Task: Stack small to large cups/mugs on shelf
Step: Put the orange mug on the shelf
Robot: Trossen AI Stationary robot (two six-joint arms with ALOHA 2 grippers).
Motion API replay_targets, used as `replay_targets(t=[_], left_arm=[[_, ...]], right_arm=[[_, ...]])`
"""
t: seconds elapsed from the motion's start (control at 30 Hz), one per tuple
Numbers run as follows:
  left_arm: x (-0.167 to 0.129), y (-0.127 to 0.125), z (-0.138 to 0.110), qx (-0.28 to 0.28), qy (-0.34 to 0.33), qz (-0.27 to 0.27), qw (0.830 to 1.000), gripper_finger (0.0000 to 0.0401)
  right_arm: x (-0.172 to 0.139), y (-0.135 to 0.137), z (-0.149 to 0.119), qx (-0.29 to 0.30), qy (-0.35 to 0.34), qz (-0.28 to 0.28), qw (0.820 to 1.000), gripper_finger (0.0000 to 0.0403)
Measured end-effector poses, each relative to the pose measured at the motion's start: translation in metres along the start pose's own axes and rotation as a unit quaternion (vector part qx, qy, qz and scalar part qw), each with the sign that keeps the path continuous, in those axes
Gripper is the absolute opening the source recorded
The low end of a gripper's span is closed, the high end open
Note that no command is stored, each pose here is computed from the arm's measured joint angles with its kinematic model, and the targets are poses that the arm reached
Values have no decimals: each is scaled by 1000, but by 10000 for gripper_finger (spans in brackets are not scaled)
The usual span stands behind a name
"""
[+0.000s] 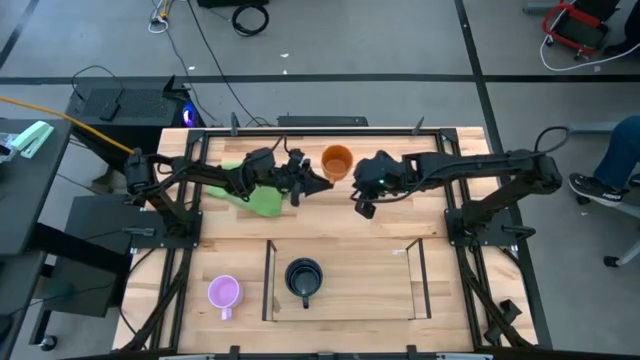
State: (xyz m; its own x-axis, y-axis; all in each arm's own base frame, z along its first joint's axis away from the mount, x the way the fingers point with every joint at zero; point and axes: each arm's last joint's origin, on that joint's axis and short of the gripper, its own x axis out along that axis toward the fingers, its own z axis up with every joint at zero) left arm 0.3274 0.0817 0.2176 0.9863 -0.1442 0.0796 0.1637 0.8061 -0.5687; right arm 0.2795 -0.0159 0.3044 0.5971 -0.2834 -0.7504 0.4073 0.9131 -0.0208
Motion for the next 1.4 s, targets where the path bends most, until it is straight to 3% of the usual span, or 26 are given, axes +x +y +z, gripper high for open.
replay_targets(t=[0.43, 0.8, 1.13, 1.4], left_arm=[[45, -46, 8, 67, 33, 15, 997, 24], [66, -101, -3, 96, 19, -7, 995, 24], [69, -131, -25, 70, 42, -32, 996, 24], [69, -145, -35, 6, 65, -61, 996, 24]], right_arm=[[-55, -5, -21, 30, -26, -81, 996, 2], [-88, -13, -35, 61, -46, -85, 993, 2], [-103, -24, -42, 84, -62, -106, 989, 2], [-101, -21, -42, 98, -49, -85, 990, 2]])
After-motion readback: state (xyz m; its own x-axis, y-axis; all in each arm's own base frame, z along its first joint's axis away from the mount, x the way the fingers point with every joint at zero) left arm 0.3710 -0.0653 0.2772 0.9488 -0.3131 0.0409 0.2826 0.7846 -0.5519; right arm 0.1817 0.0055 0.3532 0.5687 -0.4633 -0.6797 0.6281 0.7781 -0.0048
